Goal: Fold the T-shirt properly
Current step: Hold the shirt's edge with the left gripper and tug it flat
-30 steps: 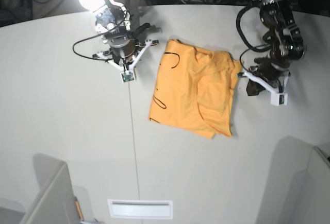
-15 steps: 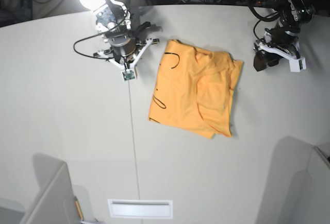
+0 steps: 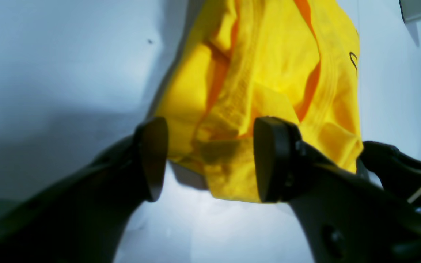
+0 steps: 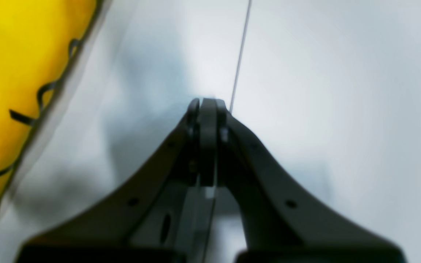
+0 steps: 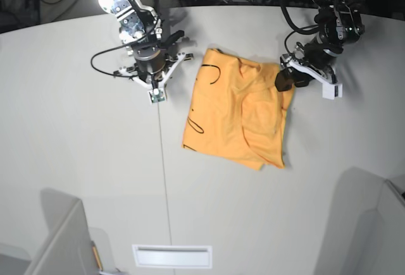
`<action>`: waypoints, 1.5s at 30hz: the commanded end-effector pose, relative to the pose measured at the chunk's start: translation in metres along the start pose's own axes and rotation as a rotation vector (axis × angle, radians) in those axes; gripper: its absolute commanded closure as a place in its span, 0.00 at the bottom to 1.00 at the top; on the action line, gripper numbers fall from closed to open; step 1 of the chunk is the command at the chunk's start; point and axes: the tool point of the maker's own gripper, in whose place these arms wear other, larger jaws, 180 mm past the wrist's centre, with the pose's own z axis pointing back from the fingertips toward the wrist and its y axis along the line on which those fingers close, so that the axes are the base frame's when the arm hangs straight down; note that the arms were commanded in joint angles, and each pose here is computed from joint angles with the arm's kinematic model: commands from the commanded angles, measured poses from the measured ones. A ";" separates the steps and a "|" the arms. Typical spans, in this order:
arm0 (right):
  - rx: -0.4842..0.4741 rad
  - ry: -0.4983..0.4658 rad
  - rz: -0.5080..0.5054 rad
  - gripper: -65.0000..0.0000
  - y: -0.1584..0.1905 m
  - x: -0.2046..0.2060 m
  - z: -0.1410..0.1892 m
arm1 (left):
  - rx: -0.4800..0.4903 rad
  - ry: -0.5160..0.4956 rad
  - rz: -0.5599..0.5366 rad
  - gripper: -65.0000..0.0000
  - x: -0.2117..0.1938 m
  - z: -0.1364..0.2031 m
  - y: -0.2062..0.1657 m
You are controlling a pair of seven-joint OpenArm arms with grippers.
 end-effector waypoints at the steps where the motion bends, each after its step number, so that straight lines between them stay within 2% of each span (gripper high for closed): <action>1: 0.005 0.057 -0.013 1.00 0.000 -0.013 0.000 | -0.031 -0.031 -0.015 0.50 0.010 0.000 -0.009; 15: 0.004 0.049 -0.015 1.00 0.000 -0.011 0.000 | -0.053 -0.029 -0.017 0.51 0.013 -0.008 -0.017; 21: 0.004 0.049 -0.015 1.00 0.000 -0.011 0.000 | -0.030 0.009 0.023 0.51 0.000 -0.015 -0.003; 45: 0.002 0.043 -0.015 1.00 -0.001 -0.008 -0.001 | -0.042 -0.001 0.023 0.53 0.004 -0.017 -0.007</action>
